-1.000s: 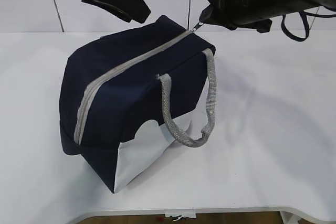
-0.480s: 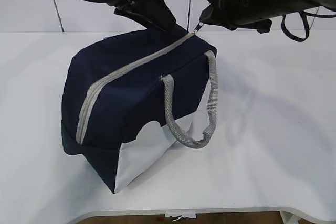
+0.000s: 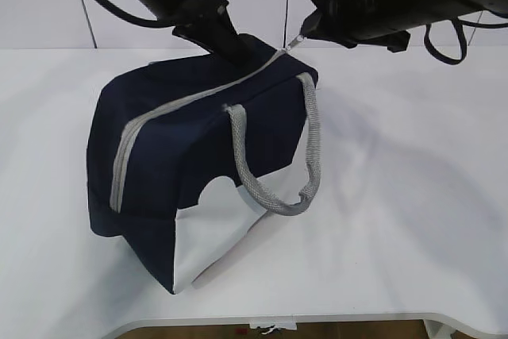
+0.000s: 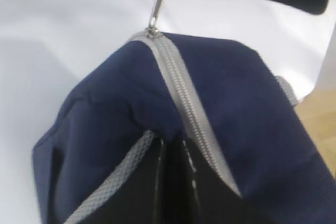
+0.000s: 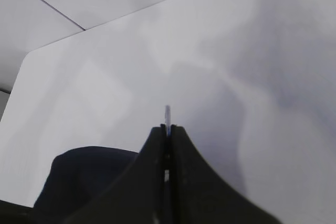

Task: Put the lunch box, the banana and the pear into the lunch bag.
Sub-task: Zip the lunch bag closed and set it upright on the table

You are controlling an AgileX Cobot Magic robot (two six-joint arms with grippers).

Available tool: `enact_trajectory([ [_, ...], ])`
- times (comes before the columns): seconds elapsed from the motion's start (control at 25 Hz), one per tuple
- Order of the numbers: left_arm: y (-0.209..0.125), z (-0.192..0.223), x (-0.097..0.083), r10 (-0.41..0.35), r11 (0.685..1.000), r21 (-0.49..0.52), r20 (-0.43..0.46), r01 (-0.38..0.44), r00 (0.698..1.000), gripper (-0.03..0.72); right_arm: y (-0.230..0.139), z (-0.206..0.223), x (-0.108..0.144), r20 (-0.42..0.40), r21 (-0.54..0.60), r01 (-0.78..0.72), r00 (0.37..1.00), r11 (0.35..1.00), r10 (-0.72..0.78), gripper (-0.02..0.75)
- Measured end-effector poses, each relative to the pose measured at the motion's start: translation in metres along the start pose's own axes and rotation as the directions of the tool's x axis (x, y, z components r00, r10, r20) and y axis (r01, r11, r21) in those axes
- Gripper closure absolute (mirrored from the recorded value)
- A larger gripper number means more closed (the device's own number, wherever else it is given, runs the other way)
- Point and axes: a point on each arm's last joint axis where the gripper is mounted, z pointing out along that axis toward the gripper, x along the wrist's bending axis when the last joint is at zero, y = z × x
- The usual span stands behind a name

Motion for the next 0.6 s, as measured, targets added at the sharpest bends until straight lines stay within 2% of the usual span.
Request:
enact_trajectory([
  [0.2, 0.01, -0.015, -0.002, 0.067, 0.998, -0.002, -0.069, -0.067, 0.995, 0.68, 0.002, 0.0, 0.0, -0.003, -0.02, -0.001, 1.0, 1.0, 0.001, 0.747],
  [0.44, 0.012, -0.021, -0.004, 0.079, 0.997, -0.008, -0.082, -0.08, 0.993, 0.683, 0.001, 0.006, -0.002, 0.002, -0.04, -0.002, 1.0, 0.999, 0.003, 0.747],
  [0.6, 0.013, -0.028, -0.007, 0.098, 0.995, -0.005, -0.108, -0.099, 0.989, 0.683, -0.007, 0.022, -0.01, 0.025, -0.011, -0.008, 1.0, 1.0, 0.009, 0.747],
])
